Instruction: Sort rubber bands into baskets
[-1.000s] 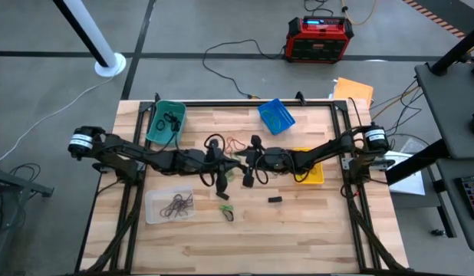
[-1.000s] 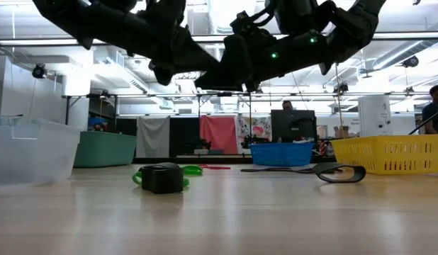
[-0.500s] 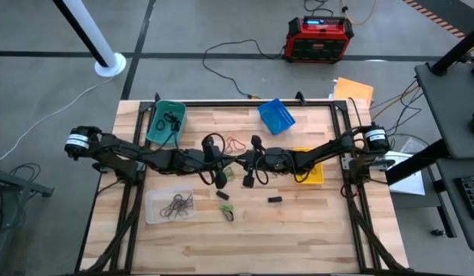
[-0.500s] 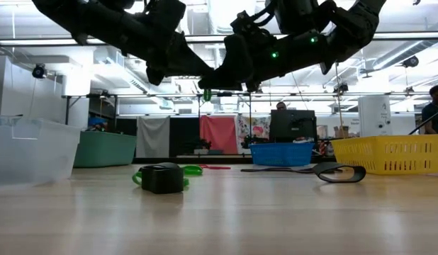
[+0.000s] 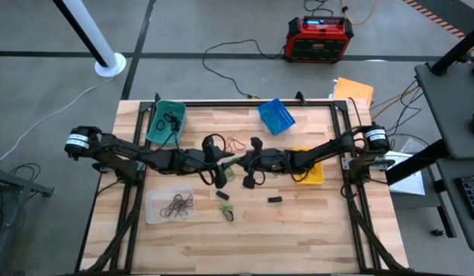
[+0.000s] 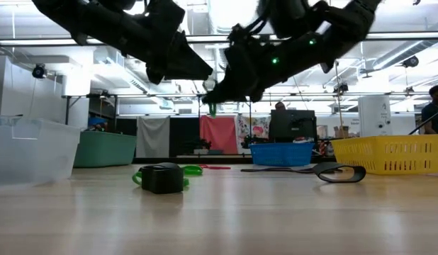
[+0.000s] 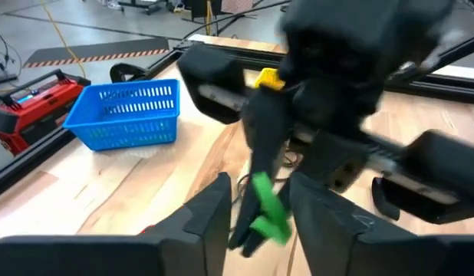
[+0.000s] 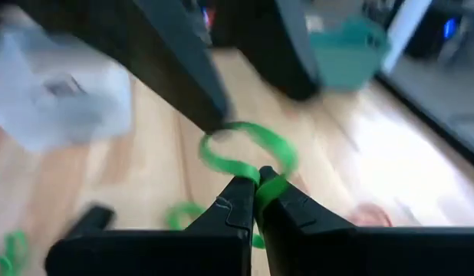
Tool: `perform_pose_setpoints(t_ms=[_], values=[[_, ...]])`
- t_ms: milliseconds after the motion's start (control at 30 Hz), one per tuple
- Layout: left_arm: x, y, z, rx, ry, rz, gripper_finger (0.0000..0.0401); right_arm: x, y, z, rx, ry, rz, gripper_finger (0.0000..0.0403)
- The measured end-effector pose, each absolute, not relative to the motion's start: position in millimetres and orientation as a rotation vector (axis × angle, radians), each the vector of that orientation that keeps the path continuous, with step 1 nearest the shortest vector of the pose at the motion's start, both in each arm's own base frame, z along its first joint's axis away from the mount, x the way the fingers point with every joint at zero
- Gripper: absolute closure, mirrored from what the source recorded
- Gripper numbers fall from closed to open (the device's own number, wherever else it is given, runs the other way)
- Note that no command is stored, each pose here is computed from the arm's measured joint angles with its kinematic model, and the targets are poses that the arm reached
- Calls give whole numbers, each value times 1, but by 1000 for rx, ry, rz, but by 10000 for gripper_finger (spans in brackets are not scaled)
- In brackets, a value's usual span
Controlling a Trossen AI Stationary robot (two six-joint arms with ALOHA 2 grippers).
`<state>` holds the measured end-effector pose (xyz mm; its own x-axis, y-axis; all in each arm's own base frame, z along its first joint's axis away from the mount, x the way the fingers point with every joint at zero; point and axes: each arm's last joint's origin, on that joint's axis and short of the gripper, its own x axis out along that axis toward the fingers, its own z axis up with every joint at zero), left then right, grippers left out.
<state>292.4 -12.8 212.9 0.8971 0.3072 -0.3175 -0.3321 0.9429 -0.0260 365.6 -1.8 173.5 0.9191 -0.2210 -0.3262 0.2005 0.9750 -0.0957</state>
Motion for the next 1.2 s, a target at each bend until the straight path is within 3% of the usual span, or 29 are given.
perform_pose_setpoints(t_ms=[167, 333, 667, 800, 1000, 1200], values=[[290, -13, 217, -54, 314, 326, 260, 371, -18, 176, -2, 596, -291, 394], [286, -12, 219, -48, 335, 327, 256, 367, -34, 188, -67, 831, -482, 394], [282, -12, 208, -101, 434, 345, 256, 357, -101, 218, -244, 1030, -670, 394], [280, -12, 204, -141, 479, 363, 256, 336, -155, 221, -117, 1095, -724, 394], [279, -12, 203, -154, 488, 368, 256, 292, -231, 215, 256, 1026, -856, 394], [280, -12, 204, -157, 476, 367, 256, 275, -252, 210, 421, 987, -820, 393]])
